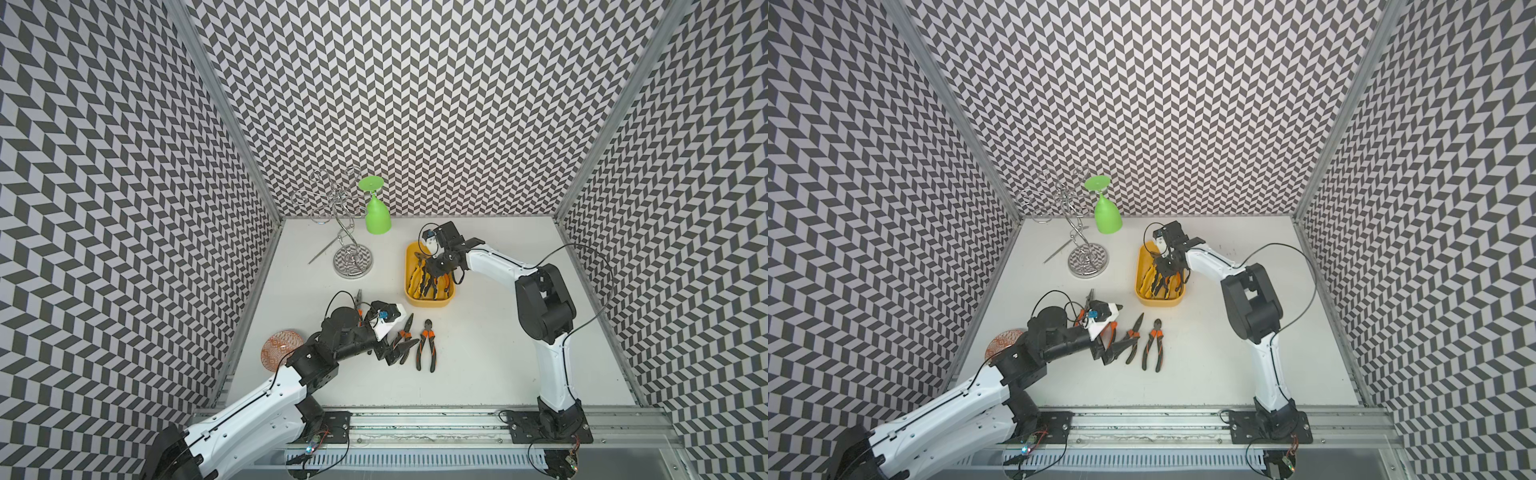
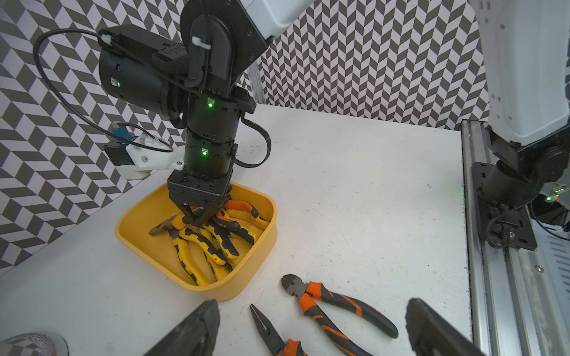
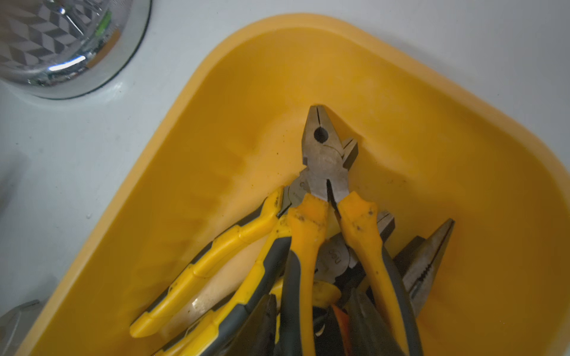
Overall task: Take the pliers out of the storage box
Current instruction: Pick up the pliers from the storage box.
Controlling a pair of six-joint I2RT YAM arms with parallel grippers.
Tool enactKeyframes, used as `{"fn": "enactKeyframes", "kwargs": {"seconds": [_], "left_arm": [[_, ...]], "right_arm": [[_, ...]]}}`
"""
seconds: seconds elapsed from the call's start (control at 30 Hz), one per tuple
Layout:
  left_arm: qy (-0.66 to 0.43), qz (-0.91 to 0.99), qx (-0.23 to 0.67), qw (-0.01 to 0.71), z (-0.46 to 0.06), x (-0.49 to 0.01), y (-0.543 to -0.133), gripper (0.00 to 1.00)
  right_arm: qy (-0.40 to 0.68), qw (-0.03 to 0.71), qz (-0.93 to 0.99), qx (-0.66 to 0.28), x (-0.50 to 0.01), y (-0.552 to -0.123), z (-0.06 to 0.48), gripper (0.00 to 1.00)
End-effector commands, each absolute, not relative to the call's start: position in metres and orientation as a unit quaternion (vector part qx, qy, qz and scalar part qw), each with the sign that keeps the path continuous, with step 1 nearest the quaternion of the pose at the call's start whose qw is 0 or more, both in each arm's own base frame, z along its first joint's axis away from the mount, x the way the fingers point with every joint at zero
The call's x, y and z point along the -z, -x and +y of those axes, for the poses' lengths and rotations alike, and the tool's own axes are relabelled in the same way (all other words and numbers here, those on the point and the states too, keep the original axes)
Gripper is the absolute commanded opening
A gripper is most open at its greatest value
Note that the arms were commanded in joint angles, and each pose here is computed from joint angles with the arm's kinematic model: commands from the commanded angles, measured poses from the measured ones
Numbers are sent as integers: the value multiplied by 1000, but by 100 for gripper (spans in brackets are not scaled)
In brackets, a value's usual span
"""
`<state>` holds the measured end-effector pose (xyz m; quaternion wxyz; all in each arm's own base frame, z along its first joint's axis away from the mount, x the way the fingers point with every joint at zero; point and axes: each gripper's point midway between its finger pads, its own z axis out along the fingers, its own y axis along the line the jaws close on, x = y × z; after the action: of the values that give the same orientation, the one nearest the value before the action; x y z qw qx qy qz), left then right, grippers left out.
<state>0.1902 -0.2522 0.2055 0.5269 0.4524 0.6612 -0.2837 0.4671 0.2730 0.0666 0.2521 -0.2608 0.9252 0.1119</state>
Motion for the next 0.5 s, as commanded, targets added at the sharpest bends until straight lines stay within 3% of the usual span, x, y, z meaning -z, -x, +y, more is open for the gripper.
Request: {"fn": "enactKeyframes", "kwargs": {"seconds": [0.0, 0.27, 0.47], "left_arm": [[-450, 661, 277, 533, -250, -206, -193, 98], [-408, 686, 291, 528, -253, -207, -205, 98], [-351, 703, 315, 532, -254, -218, -221, 98]], "right_arm": [[275, 232, 925, -120, -55, -464, 278, 34], [254, 281, 918, -117, -85, -463, 270, 1], [243, 363, 887, -151, -126, -450, 274, 0]]}}
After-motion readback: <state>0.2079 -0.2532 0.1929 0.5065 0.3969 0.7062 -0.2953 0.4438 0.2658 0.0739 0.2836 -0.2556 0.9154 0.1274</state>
